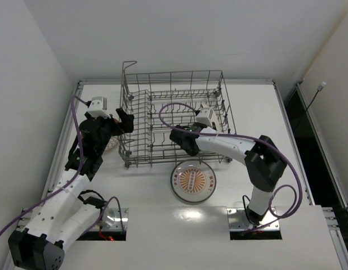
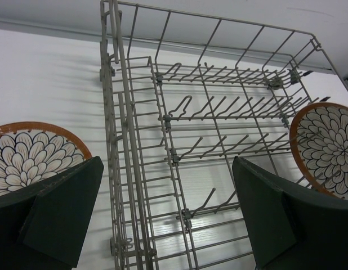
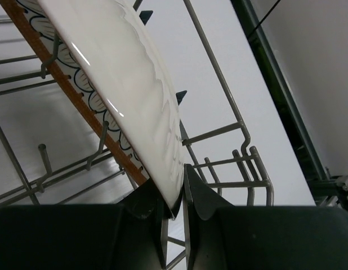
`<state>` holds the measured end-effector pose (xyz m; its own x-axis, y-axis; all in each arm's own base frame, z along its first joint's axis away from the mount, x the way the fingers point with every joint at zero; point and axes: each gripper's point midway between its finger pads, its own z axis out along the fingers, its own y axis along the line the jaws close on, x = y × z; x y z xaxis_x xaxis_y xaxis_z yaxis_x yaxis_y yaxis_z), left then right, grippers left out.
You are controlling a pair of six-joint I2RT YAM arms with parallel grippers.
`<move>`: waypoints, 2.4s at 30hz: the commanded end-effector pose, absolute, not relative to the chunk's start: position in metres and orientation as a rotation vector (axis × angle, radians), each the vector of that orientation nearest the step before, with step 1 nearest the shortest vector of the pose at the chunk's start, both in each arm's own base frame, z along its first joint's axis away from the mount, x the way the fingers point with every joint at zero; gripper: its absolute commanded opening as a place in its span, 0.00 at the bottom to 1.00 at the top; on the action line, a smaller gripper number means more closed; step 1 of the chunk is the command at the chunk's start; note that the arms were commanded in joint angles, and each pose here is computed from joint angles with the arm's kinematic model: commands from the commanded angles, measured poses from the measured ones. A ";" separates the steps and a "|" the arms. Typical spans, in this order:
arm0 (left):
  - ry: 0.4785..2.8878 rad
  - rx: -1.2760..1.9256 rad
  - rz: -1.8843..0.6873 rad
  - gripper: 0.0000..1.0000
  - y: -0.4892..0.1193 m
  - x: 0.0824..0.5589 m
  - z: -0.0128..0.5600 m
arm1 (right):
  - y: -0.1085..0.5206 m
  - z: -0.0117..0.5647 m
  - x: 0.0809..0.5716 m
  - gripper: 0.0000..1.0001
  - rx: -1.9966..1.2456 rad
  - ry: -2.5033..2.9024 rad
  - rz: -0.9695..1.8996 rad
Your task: Load the plates into the dish rack
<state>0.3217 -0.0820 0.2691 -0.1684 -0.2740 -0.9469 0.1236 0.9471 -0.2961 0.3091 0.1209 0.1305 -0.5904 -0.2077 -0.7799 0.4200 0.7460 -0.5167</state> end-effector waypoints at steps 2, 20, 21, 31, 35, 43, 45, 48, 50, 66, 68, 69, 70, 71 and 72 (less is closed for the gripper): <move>1.658 -0.098 -0.353 1.00 -0.083 0.320 0.283 | 0.133 0.113 0.286 0.00 0.219 2.278 -0.640; 1.658 -0.098 -0.353 1.00 -0.083 0.320 0.283 | 0.102 0.214 0.305 1.00 0.399 2.120 -0.485; 1.658 -0.098 -0.353 1.00 -0.083 0.320 0.283 | 0.090 0.233 0.301 1.00 0.424 2.059 -0.487; 1.655 -0.113 -0.337 1.00 -0.080 0.321 0.283 | 0.108 0.270 0.232 0.99 0.307 1.884 0.397; 1.671 -0.093 -0.356 1.00 -0.085 0.322 0.279 | 0.116 0.212 0.203 0.98 0.262 2.065 0.468; 1.670 -0.100 -0.348 1.00 -0.083 0.323 0.279 | 0.155 0.097 0.157 0.86 0.587 2.225 0.919; 1.680 -0.100 -0.346 1.00 -0.084 0.324 0.276 | 0.156 0.069 0.147 0.86 0.674 2.216 1.005; 1.680 -0.100 -0.346 1.00 -0.084 0.324 0.276 | 0.162 0.045 0.141 0.85 0.777 2.194 1.125; 1.680 -0.100 -0.346 1.00 -0.084 0.324 0.276 | 0.162 0.029 0.140 0.85 0.821 2.197 1.134; 1.702 -0.099 -0.326 1.00 -0.082 0.326 0.269 | 0.128 0.004 0.123 0.72 0.824 2.576 0.504; 1.702 -0.099 -0.326 1.00 -0.082 0.326 0.269 | 0.127 0.000 0.123 0.72 0.818 2.596 0.456; 1.702 -0.099 -0.326 1.00 -0.082 0.326 0.269 | 0.127 0.001 0.124 0.72 0.819 2.601 0.447; 1.702 -0.099 -0.326 1.00 -0.082 0.326 0.269 | 0.128 0.001 0.127 0.72 0.819 2.592 0.443; 1.702 -0.099 -0.326 1.00 -0.082 0.326 0.269 | 0.131 0.002 0.130 0.72 0.818 2.581 0.460; 1.702 -0.099 -0.326 1.00 -0.082 0.326 0.269 | 0.131 -0.002 0.128 0.72 0.817 2.588 0.468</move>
